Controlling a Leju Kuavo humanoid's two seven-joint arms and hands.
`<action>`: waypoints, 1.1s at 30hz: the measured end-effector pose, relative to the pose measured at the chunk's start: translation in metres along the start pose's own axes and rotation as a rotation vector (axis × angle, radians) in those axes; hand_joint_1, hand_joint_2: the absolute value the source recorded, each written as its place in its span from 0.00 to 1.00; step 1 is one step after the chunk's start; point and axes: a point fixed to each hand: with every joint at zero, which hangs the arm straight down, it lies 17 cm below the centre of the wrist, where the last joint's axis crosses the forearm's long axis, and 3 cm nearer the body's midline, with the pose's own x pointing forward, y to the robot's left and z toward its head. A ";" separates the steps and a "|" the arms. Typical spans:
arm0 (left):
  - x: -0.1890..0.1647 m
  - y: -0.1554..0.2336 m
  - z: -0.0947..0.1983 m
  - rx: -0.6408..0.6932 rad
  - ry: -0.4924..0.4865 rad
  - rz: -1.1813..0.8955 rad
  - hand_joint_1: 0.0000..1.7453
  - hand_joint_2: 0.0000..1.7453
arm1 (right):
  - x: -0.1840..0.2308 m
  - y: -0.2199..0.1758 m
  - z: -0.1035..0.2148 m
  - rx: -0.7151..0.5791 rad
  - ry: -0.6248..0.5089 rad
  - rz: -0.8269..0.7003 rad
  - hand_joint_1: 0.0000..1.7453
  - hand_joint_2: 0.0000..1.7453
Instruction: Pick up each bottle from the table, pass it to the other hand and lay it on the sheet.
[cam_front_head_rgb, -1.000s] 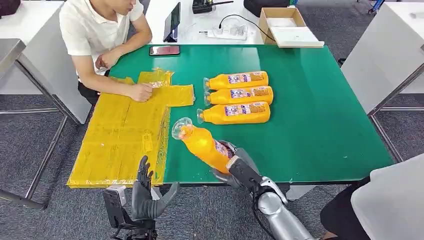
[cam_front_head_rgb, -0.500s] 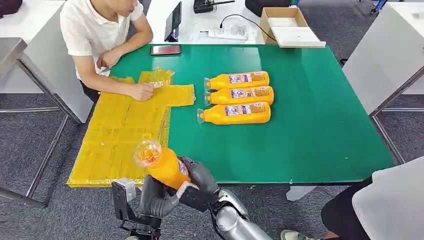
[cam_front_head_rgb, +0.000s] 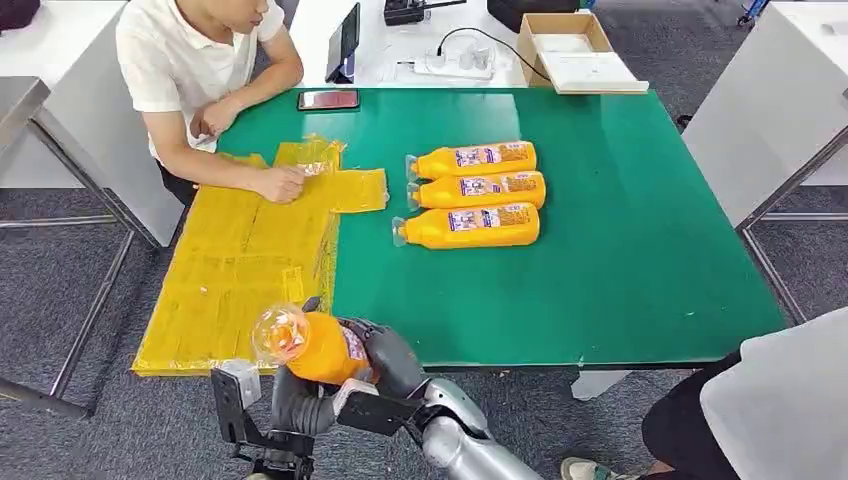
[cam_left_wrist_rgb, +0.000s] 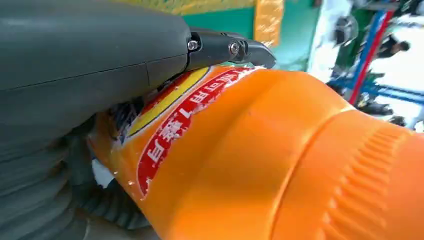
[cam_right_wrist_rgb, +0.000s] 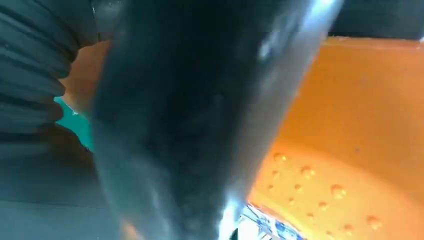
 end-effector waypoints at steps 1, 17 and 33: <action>0.004 0.002 -0.001 0.011 -0.018 -0.016 1.00 1.00 | 0.001 0.002 -0.001 0.007 -0.003 0.001 1.00 1.00; 0.033 0.012 -0.010 0.058 -0.141 -0.017 1.00 1.00 | 0.023 0.036 0.003 0.115 -0.035 -0.273 0.00 1.00; 0.042 0.007 -0.012 0.012 -0.136 0.068 1.00 1.00 | 0.035 0.028 0.005 0.081 -0.069 -0.323 0.00 0.00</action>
